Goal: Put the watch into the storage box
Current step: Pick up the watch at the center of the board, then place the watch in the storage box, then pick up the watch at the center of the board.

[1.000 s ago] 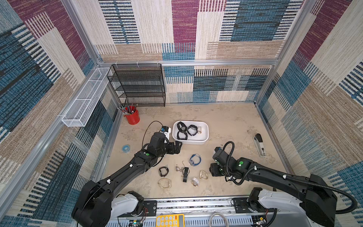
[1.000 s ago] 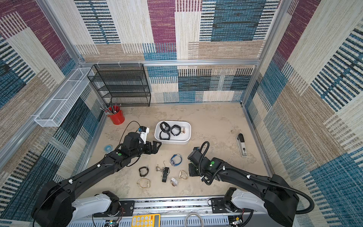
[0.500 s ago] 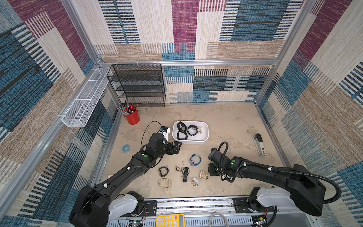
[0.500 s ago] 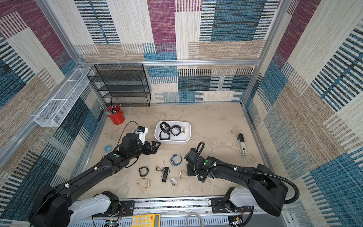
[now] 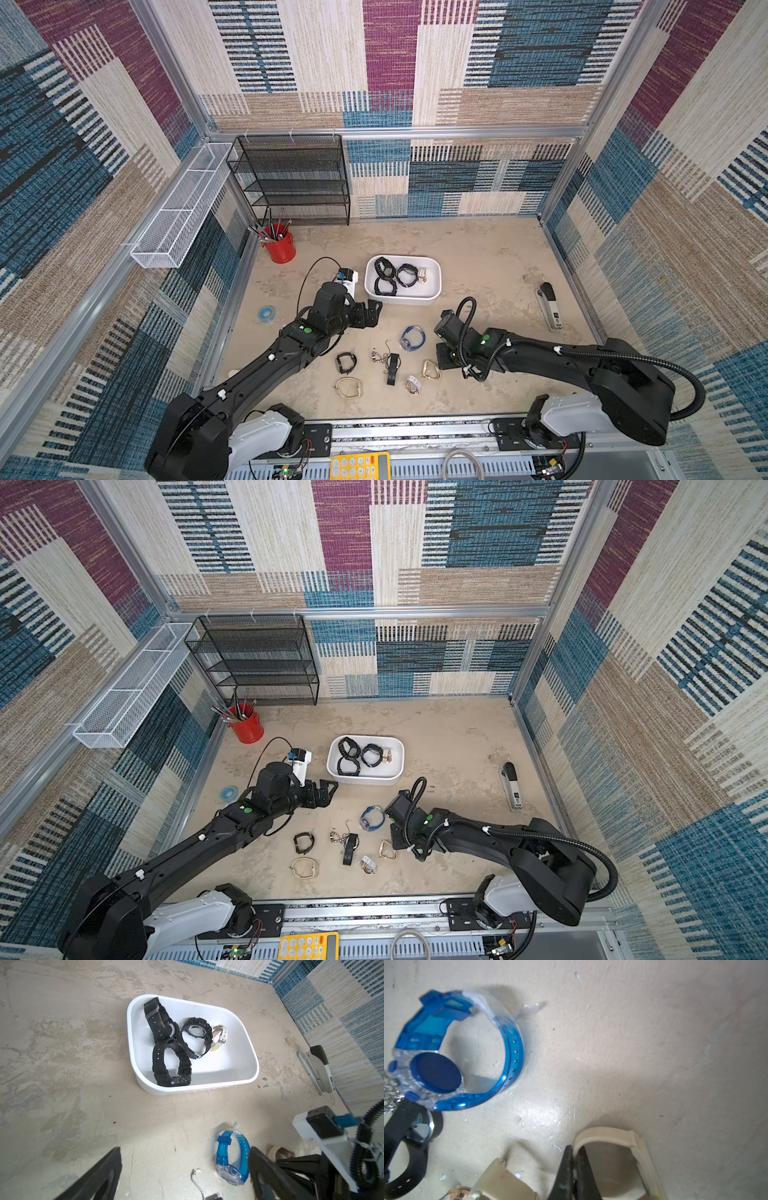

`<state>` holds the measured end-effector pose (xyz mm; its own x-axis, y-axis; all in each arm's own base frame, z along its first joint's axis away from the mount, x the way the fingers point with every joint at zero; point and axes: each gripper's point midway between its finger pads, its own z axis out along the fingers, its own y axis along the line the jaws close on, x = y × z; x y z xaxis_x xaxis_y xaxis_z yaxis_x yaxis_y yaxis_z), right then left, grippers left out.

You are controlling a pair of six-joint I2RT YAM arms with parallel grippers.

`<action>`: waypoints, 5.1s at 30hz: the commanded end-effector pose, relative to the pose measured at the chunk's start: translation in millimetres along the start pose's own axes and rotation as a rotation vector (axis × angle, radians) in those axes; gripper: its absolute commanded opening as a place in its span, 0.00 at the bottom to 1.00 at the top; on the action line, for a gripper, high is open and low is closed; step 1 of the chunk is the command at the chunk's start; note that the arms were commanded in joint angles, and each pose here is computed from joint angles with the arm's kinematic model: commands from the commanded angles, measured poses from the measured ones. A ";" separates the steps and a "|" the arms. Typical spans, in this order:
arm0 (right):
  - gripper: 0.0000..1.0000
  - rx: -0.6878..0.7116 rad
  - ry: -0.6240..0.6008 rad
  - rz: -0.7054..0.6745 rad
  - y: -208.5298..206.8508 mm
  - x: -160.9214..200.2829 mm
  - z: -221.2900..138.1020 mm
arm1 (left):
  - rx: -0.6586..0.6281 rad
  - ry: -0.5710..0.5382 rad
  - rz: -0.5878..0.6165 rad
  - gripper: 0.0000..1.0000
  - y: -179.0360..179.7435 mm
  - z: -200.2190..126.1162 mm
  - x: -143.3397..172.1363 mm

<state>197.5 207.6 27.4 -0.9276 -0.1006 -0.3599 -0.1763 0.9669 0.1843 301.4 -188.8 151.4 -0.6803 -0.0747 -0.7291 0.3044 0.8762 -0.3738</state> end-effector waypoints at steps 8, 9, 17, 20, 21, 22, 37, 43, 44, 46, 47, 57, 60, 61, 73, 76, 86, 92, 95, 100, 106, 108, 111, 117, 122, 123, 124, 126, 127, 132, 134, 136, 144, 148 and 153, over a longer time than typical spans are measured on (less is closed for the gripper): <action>0.00 -0.013 -0.094 -0.037 14.1 -32.6 -20.2 | 0.004 0.000 0.010 0.96 -0.3 4.2 0.3; 0.00 -0.014 -0.101 -0.040 15.3 -35.1 -22.3 | 0.007 0.003 0.007 0.96 -0.6 4.7 1.0; 0.00 -0.033 -0.199 -0.100 39.4 -79.4 -44.3 | 0.020 0.006 0.003 0.95 -2.2 2.6 3.5; 0.00 -0.036 -0.245 -0.118 45.5 -100.8 -50.1 | 0.021 0.011 -0.008 0.95 -2.1 0.6 5.5; 0.00 -0.045 -0.263 -0.118 47.8 -109.6 -52.5 | 0.023 0.009 -0.011 0.95 -2.3 -0.4 5.4; 0.00 -0.058 -0.281 -0.120 50.6 -118.6 -55.3 | 0.023 0.008 -0.014 0.95 -2.2 -1.7 5.6; 0.00 -0.072 -0.415 -0.225 71.9 -228.3 -47.6 | 0.003 0.003 -0.032 0.95 3.7 -8.4 12.1; 0.00 -0.057 -0.393 -0.239 73.4 -242.2 -22.0 | 0.007 0.007 -0.039 0.95 2.1 -12.1 11.2; 0.00 -0.057 -0.386 -0.239 72.3 -242.5 -17.4 | 0.006 0.007 -0.037 0.95 2.3 -12.7 11.3; 0.00 -0.052 -0.378 -0.238 69.0 -241.2 -6.9 | 0.001 0.001 -0.034 0.95 4.1 -12.1 12.2; 0.00 -0.048 -0.375 -0.237 67.1 -240.7 -2.8 | -0.003 0.004 -0.034 0.95 5.3 -11.1 13.7; 0.00 -0.014 -0.318 -0.222 53.7 -232.4 36.0 | 0.005 0.009 -0.036 0.95 1.9 -6.1 9.4; 0.00 -0.007 -0.299 -0.212 49.9 -226.9 46.3 | 0.017 0.015 -0.045 0.95 -0.3 -5.7 9.9; 0.00 -0.006 -0.295 -0.207 49.0 -225.3 48.5 | 0.018 0.017 -0.047 0.95 -0.5 -5.9 10.4; 0.41 -0.044 -0.304 -0.188 55.0 -226.2 45.9 | 0.019 0.016 -0.050 0.95 -1.5 -3.2 7.5; 0.58 -0.061 -0.339 -0.185 58.1 -231.7 30.1 | 0.015 0.014 -0.052 0.95 -0.1 -1.1 8.4; 0.90 -0.117 -0.463 -0.159 58.3 -234.7 -35.5 | 0.014 0.024 -0.056 0.95 -0.7 4.6 7.4; 0.99 -0.205 -0.546 -0.186 55.8 -211.4 -64.1 | 0.019 0.029 -0.061 0.95 -2.8 5.2 5.6; 0.99 -0.220 -0.576 -0.188 52.0 -204.1 -72.6 | 0.008 0.031 -0.064 0.95 0.0 6.2 7.7; 1.00 -0.214 -0.574 -0.184 49.9 -201.7 -75.8 | -0.001 0.056 -0.084 0.95 1.4 3.3 13.1; 1.00 -0.223 -0.578 -0.187 51.9 -202.8 -76.1 | -0.047 0.098 -0.097 0.94 10.9 -7.6 26.6; 1.00 -0.226 -0.584 -0.183 51.9 -203.1 -78.0 | -0.070 0.115 -0.103 0.93 14.6 -14.8 31.4; 1.00 -0.229 -0.585 -0.186 52.9 -204.2 -78.2 | -0.126 0.139 -0.117 0.92 23.8 -29.4 39.0; 0.99 -0.221 -0.584 -0.179 50.8 -203.1 -75.8 | -0.219 0.208 -0.170 0.88 38.1 -55.8 57.7; 0.99 -0.224 -0.591 -0.180 51.6 -204.5 -74.9 | -0.231 0.251 -0.234 0.83 39.4 -60.7 70.7; 1.00 -0.221 -0.589 -0.182 51.4 -204.4 -73.8 | -0.237 0.255 -0.241 0.82 40.6 -60.3 72.4; 1.00 -0.220 -0.587 -0.181 51.3 -204.4 -73.3 | -0.243 0.267 -0.248 0.81 41.6 -59.7 75.4; 1.00 -0.217 -0.588 -0.179 50.4 -204.0 -73.9 | -0.248 0.292 -0.261 0.79 41.1 -59.1 79.4; 1.00 -0.215 -0.587 -0.176 49.6 -203.4 -73.4 | -0.248 0.300 -0.269 0.78 40.7 -59.2 80.6; 1.00 -0.205 -0.582 -0.181 47.3 -201.2 -70.3 | -0.258 0.330 -0.296 0.72 40.0 -56.9 88.8; 1.00 -0.201 -0.578 -0.174 45.9 -200.2 -68.7 | -0.263 0.341 -0.301 0.70 39.6 -55.5 91.1; 1.00 -0.207 -0.582 -0.168 46.0 -199.5 -69.2 | -0.263 0.355 -0.301 0.68 36.7 -54.7 92.5; 1.00 -0.200 -0.572 -0.175 46.8 -200.8 -64.5 | -0.311 0.408 -0.304 0.61 35.2 -50.9 108.6; 1.00 -0.202 -0.577 -0.171 47.0 -201.7 -65.9 | -0.340 0.436 -0.287 0.60 36.7 -46.7 115.6; 1.00 -0.186 -0.572 -0.176 44.5 -200.7 -63.0 | -0.373 0.476 -0.257 0.58 37.8 -39.4 123.6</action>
<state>348.7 255.6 156.5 -0.5957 -0.0788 -0.7993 -0.4177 0.8804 0.2245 201.9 -149.2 71.8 -0.9479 -0.1417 -0.2853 -0.0714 0.9673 -0.2433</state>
